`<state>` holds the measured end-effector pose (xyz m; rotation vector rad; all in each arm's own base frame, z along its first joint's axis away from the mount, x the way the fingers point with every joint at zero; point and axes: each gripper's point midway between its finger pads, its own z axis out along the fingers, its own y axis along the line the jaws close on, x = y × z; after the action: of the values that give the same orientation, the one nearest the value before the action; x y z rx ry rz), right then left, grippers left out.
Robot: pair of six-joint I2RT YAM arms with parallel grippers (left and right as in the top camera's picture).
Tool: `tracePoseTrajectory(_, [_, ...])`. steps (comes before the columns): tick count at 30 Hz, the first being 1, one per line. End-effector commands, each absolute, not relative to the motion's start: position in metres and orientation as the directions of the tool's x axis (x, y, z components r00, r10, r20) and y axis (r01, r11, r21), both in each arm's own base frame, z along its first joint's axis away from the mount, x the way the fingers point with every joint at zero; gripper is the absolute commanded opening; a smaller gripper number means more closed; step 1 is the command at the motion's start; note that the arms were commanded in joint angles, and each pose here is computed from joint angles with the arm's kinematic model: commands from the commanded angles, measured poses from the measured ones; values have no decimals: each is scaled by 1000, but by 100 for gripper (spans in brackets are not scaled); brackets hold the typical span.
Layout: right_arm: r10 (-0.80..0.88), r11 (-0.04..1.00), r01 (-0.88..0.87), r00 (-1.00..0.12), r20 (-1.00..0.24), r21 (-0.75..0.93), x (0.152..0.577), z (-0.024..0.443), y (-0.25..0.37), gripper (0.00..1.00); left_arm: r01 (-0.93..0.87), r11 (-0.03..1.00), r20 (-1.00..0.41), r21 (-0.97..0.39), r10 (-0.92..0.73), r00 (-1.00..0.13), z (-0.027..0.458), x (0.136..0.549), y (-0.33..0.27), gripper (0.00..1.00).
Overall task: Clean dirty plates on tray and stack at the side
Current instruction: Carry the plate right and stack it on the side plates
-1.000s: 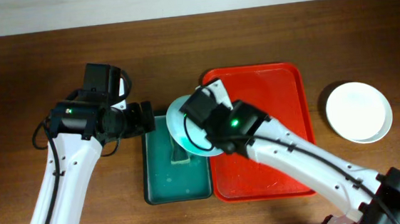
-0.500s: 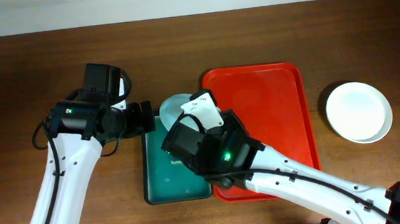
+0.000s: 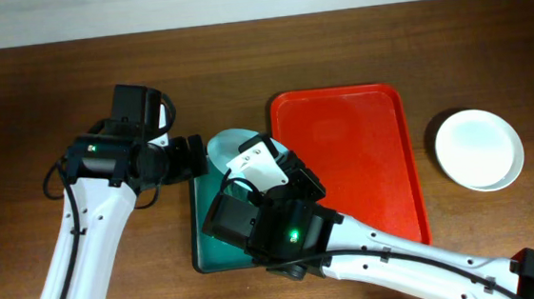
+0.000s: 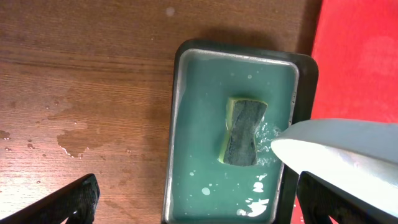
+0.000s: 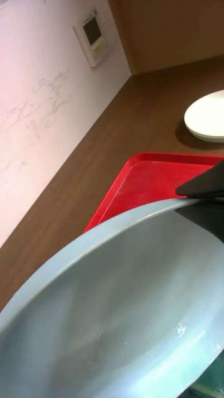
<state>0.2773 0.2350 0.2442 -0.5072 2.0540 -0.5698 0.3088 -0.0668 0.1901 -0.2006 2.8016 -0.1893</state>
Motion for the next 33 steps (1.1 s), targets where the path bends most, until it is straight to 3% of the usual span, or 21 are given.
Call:
tracePoseTrajectory(1, [-515, 835, -82, -464, -720, -544, 278, 266, 233, 4, -116, 983, -332, -145, -159, -930, 197, 311, -64, 99])
tracePoseTrajectory(13, [-502, 843, -74, -467, -728, -533, 279, 266, 232, 4, -117, 982, -332, -146, -160, -930, 197, 311, -64, 100])
tracePoseTrajectory(17, [-397, 896, -58, -545, -738, -440, 288, 252, 223, 4, -116, 983, -332, -145, -159, -930, 197, 311, -64, 99])
tracePoseTrajectory(20, [-273, 952, -95, -690, -671, -290, 299, 222, 213, 4, -116, 983, -332, -145, -159, -930, 197, 311, -64, 99])
tracePoseTrajectory(22, [-168, 984, -171, -843, -512, -41, 300, 192, 214, 4, -117, 982, -332, -145, -160, -930, 197, 311, -64, 100])
tracePoseTrajectory(26, [-195, 880, -307, -930, -312, 363, 291, 189, 216, 4, -116, 983, -332, -145, -159, -930, 197, 311, -64, 99])
tracePoseTrajectory(30, [49, 910, -65, -964, -263, 408, 315, 198, 134, 4, -117, 982, -332, -145, -160, -930, 197, 311, -64, 100])
tracePoseTrajectory(33, [347, 878, 226, -908, -236, 422, 332, 202, 50, 4, -116, 983, -332, -145, -159, -930, 197, 311, -64, 99])
